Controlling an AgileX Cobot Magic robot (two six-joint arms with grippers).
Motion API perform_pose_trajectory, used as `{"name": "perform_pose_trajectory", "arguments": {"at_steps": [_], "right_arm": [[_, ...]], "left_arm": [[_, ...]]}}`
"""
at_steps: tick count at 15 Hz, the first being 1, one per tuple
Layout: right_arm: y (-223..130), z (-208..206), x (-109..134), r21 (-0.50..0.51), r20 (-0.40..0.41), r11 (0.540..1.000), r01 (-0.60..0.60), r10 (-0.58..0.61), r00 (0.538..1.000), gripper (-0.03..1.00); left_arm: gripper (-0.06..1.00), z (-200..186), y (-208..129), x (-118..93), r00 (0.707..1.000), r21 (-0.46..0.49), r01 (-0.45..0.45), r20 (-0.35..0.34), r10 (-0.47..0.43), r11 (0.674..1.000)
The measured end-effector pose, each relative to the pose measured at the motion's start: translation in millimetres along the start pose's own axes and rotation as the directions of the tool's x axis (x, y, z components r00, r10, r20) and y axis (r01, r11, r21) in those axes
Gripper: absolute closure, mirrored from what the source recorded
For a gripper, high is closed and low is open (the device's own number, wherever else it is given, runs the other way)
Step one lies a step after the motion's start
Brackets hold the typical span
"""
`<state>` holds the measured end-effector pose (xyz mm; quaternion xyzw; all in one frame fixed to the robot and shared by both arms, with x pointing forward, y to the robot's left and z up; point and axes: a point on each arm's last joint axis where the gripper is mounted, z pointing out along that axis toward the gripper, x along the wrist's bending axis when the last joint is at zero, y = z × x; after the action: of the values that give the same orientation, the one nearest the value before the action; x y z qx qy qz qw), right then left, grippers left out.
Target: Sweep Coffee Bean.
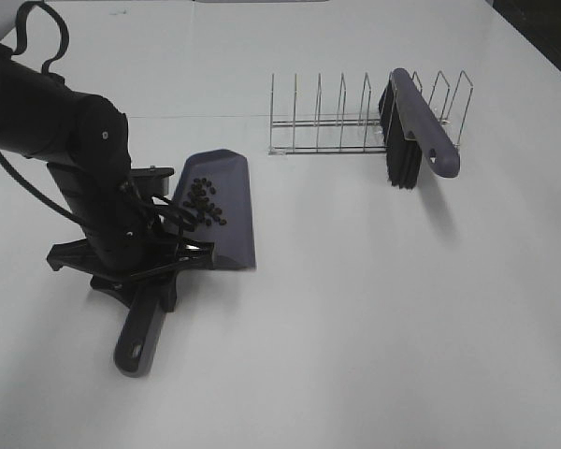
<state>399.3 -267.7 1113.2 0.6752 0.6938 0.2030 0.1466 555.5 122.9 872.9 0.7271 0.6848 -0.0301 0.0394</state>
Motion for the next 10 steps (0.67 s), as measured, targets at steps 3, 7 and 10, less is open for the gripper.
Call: {"name": "perform_pose_trajectory", "arguments": {"at_steps": [3, 7, 10], "right_arm": [[-24, -28, -4, -0.076, -0.014, 0.997, -0.002, 0.001, 1.0, 0.29], [-50, -52, -9, -0.159, -0.028, 0.987, -0.005, 0.001, 1.0, 0.29], [-76, -48, -13, -0.175, -0.03, 0.985, -0.003, -0.002, 1.0, 0.29]], "left_arm": [[0.25, -16, 1, -3, 0.999, -0.004, -0.043, 0.007, 0.043, 0.999], [0.24, -104, 2, 1, 0.994, -0.168, -0.099, 0.018, 0.104, 0.981], [0.24, -191, -32, 26, 0.989, -0.293, -0.145, -0.061, 0.133, 0.945]]}}
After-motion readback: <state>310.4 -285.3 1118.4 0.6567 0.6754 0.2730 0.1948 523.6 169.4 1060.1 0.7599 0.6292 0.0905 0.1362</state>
